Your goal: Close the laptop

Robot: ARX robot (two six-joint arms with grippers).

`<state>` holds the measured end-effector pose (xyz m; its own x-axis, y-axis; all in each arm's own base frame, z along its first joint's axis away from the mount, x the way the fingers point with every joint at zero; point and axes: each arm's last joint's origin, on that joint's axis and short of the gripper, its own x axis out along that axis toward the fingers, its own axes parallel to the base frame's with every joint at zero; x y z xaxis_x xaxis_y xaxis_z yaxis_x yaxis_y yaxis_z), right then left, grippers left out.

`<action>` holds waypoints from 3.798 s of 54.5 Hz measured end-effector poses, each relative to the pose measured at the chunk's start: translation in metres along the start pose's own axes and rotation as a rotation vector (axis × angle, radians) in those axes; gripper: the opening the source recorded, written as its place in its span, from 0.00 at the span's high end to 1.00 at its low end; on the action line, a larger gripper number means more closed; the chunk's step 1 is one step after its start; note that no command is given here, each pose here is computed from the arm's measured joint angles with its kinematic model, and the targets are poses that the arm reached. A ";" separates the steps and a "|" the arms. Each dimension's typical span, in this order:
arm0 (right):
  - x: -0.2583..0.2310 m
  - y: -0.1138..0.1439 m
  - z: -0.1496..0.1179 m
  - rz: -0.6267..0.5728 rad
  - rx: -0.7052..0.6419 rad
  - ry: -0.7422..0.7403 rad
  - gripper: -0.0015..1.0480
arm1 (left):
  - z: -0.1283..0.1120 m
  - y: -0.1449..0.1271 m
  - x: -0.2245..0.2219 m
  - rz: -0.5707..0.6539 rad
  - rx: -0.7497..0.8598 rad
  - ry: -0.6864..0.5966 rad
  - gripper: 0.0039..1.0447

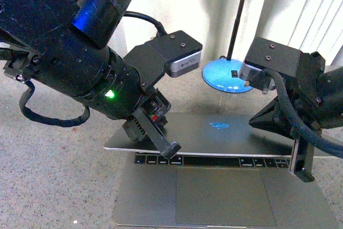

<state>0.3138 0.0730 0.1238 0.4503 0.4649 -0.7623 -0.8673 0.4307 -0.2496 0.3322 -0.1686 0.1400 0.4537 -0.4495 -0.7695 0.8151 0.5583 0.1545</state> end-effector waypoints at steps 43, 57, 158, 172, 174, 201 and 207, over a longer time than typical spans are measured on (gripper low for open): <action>0.007 0.011 -0.024 0.014 0.015 0.030 0.97 | -0.014 -0.012 0.015 -0.031 -0.032 0.009 0.97; 0.016 0.015 -0.034 0.023 0.034 0.025 0.97 | -0.021 -0.017 0.017 -0.045 -0.050 0.011 0.97; -0.029 -0.007 0.011 -0.359 0.318 -0.273 0.60 | -0.021 0.051 -0.077 0.275 -0.665 -0.637 0.56; -0.044 0.013 -0.011 -0.883 0.614 -0.518 0.77 | -0.046 0.036 -0.082 0.733 -0.608 -0.743 0.64; -0.054 0.015 -0.012 -0.906 0.635 -0.574 0.82 | -0.056 0.034 -0.090 0.786 -0.603 -0.751 0.70; -0.108 0.067 -0.048 -0.905 0.692 -0.646 0.97 | -0.132 -0.014 -0.138 0.824 -0.569 -0.739 0.97; -0.117 0.077 -0.056 -0.895 0.692 -0.645 0.97 | -0.143 -0.025 -0.148 0.823 -0.571 -0.734 0.97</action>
<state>0.1817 0.0081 0.1603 0.9997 0.0133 -0.0219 -0.0136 0.9998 -0.0140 0.1929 -0.0161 0.1614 0.9999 -0.0030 -0.0146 0.0029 1.0000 -0.0064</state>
